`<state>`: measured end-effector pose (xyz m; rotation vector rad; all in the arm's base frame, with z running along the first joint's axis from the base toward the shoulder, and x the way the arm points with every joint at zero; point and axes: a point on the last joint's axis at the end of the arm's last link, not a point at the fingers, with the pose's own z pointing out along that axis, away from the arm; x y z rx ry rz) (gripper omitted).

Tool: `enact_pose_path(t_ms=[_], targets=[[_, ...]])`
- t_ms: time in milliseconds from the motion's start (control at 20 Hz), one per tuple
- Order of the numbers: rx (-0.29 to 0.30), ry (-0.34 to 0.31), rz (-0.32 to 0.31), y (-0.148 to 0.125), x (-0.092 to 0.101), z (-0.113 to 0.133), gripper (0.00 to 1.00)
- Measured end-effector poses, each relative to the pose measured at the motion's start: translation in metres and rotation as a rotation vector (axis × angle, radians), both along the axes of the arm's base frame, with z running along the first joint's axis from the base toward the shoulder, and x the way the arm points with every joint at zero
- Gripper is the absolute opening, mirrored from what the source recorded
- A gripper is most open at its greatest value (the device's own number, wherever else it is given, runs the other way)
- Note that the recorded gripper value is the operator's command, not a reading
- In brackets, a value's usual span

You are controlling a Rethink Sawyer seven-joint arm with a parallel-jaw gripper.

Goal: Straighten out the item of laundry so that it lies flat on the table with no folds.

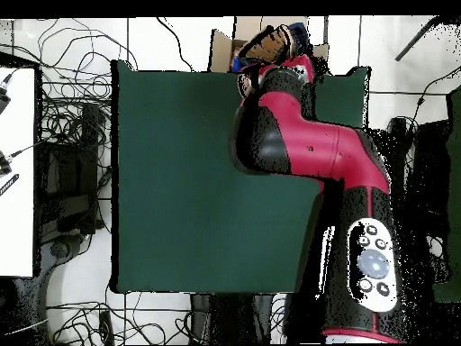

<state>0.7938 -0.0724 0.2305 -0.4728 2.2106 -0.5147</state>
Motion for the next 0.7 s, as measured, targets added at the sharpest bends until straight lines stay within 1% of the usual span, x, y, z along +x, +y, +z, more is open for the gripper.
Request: enact_pose_path(t_ms=[200,350,700], targets=[[0.003,-0.002,-0.018,-0.015,-0.007,-0.006,0.0],[0.003,-0.003,-0.023,-0.019,-0.009,-0.008,0.0],[0.008,-0.008,-0.02,-0.018,-0.019,-0.018,0.0]])
